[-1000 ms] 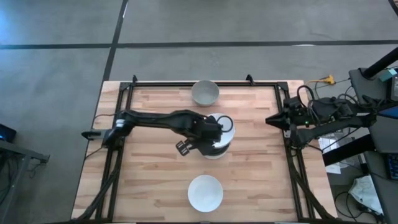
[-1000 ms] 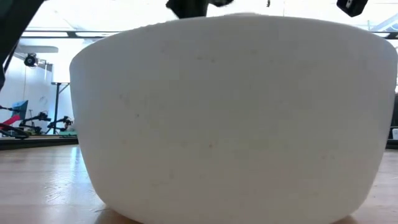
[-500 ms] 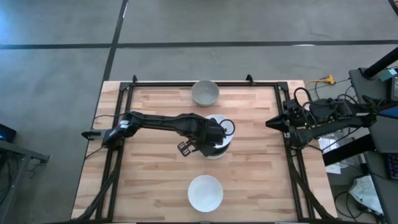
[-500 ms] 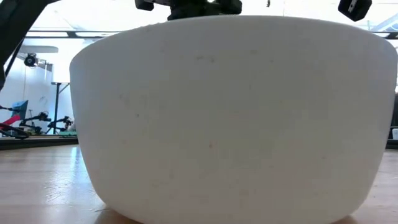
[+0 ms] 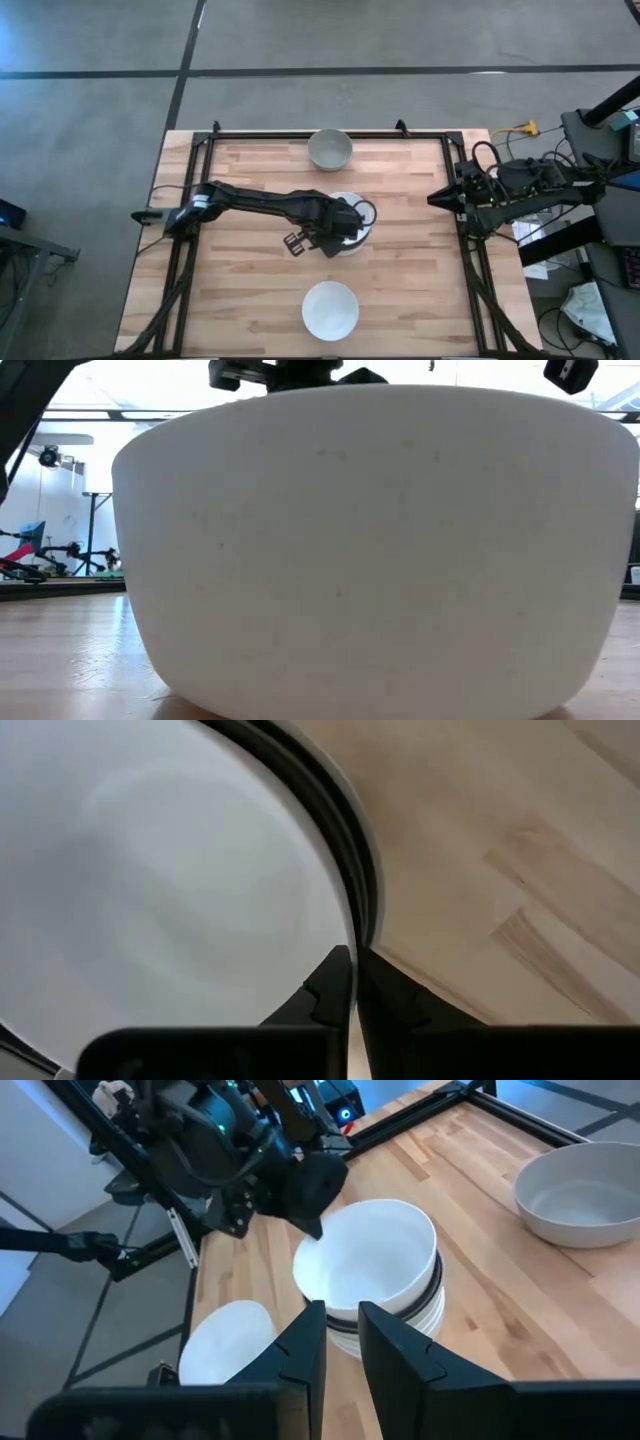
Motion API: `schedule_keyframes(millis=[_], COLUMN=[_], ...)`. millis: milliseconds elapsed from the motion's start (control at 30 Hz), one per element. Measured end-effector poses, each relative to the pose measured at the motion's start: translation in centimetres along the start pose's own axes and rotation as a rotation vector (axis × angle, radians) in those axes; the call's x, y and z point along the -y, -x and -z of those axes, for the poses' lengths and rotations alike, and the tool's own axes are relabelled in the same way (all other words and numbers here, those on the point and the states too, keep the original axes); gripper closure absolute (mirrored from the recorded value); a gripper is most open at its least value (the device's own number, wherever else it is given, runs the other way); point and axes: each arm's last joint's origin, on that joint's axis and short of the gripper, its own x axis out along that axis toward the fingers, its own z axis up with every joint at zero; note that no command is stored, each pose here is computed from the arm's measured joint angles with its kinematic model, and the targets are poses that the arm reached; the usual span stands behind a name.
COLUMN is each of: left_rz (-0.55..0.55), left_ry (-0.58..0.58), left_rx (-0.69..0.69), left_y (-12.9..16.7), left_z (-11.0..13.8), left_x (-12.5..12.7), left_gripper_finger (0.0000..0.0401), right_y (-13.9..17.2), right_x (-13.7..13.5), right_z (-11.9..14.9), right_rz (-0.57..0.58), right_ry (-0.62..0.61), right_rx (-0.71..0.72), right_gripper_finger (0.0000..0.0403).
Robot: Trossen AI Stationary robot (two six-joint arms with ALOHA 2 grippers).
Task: Nest bowls inside each other
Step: Stack the top white bowl on the black bowl
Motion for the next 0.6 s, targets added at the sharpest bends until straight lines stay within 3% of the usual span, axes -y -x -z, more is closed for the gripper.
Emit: schedule_keyframes(millis=[600], left_rz=[0.031], left_ry=[-0.003], left_rx=[-0.007], left_y=[-1.6], left_z=[-0.1], left_x=[0.3], left_gripper_finger=[0.0401], right_y=[0.0], right_x=[0.1], right_z=[0.1], right_rz=[0.007], right_ry=[-0.030], right_rx=[-0.012], right_gripper_finger=[0.0344])
